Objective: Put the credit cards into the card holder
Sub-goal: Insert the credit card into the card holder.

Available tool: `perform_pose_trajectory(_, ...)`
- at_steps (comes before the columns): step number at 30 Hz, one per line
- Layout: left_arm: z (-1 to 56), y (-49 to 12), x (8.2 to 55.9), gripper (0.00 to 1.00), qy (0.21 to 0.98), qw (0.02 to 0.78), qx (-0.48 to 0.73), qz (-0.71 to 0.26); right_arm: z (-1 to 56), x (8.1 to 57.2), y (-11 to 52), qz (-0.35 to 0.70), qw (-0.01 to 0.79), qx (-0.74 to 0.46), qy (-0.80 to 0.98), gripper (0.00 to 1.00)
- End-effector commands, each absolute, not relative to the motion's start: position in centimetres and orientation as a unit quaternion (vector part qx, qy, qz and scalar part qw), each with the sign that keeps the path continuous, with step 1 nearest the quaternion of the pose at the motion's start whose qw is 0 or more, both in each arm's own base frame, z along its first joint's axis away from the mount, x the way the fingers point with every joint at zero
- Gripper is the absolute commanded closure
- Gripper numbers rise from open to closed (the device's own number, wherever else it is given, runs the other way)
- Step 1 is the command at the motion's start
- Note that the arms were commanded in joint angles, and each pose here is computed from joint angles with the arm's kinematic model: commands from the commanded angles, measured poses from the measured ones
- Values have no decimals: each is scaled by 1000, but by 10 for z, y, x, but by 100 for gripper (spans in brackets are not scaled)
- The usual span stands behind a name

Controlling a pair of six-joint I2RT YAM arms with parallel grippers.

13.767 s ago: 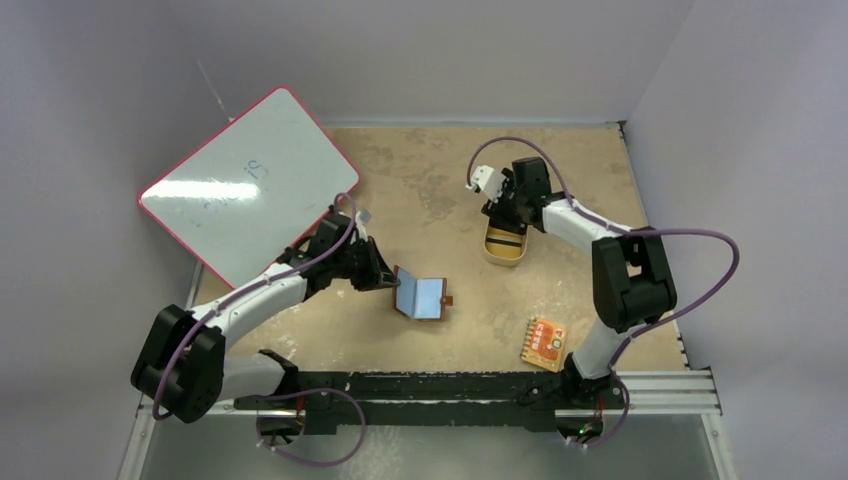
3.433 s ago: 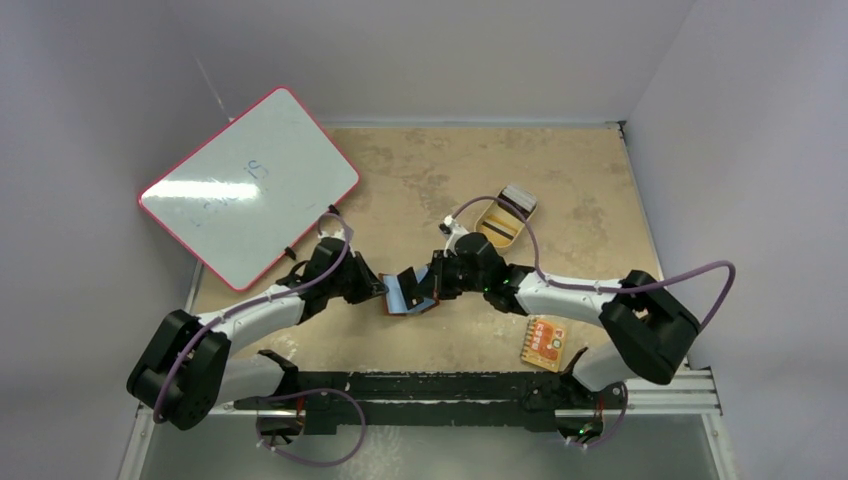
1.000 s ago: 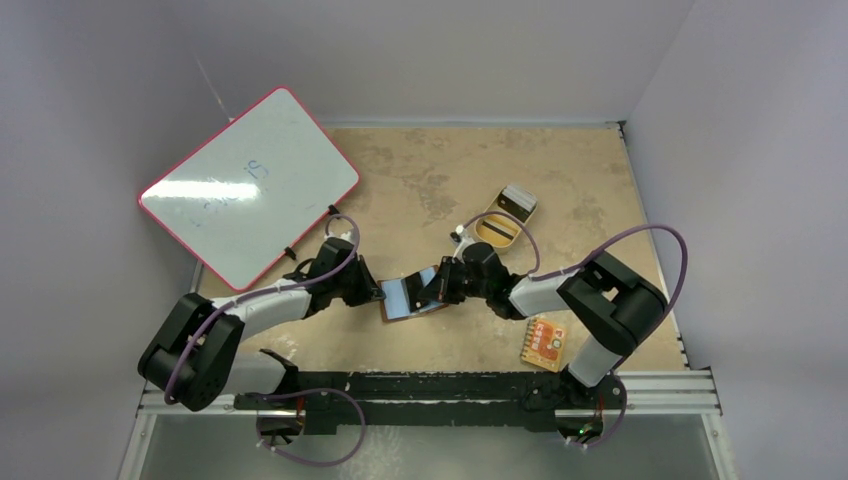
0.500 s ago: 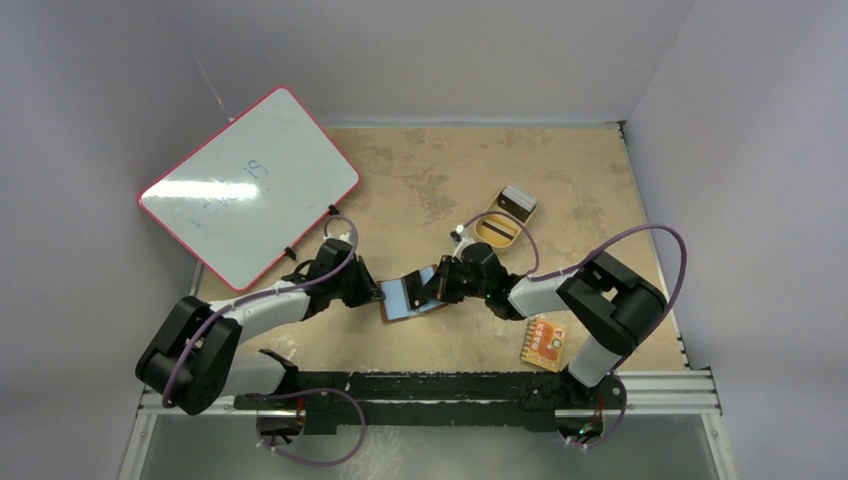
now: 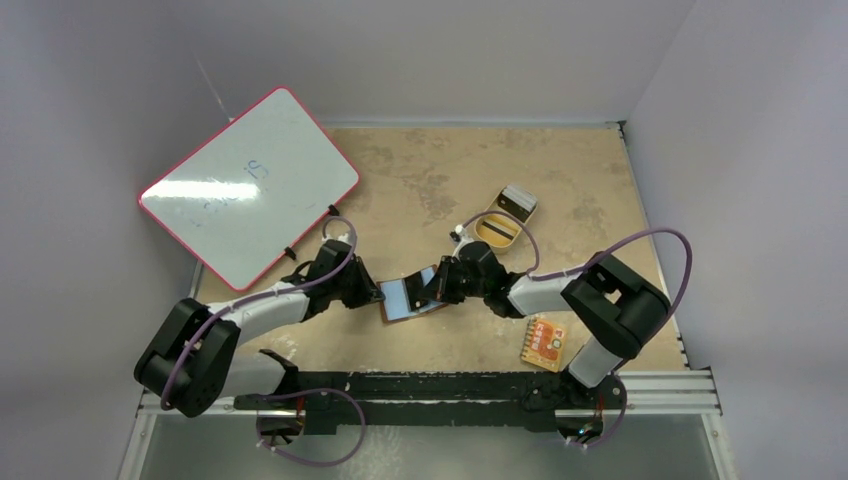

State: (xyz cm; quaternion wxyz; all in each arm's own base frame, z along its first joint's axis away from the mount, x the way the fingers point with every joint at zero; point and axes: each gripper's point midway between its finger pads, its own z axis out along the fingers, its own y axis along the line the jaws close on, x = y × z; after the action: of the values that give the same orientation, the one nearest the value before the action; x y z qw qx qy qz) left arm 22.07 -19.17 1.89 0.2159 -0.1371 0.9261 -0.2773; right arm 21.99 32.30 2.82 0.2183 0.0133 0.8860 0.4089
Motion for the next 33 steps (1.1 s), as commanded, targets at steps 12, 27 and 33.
perform_pose_trajectory(12,12,-182,218,100,930,220,-151,-251,12,207,326,381,192,-15,904,100)
perform_pose_trajectory(27,14,-183,219,100,929,222,-152,-255,3,198,319,332,175,-23,927,74)
perform_pose_trajectory(33,15,-184,219,100,929,223,-146,-255,20,205,311,307,195,-28,931,69)
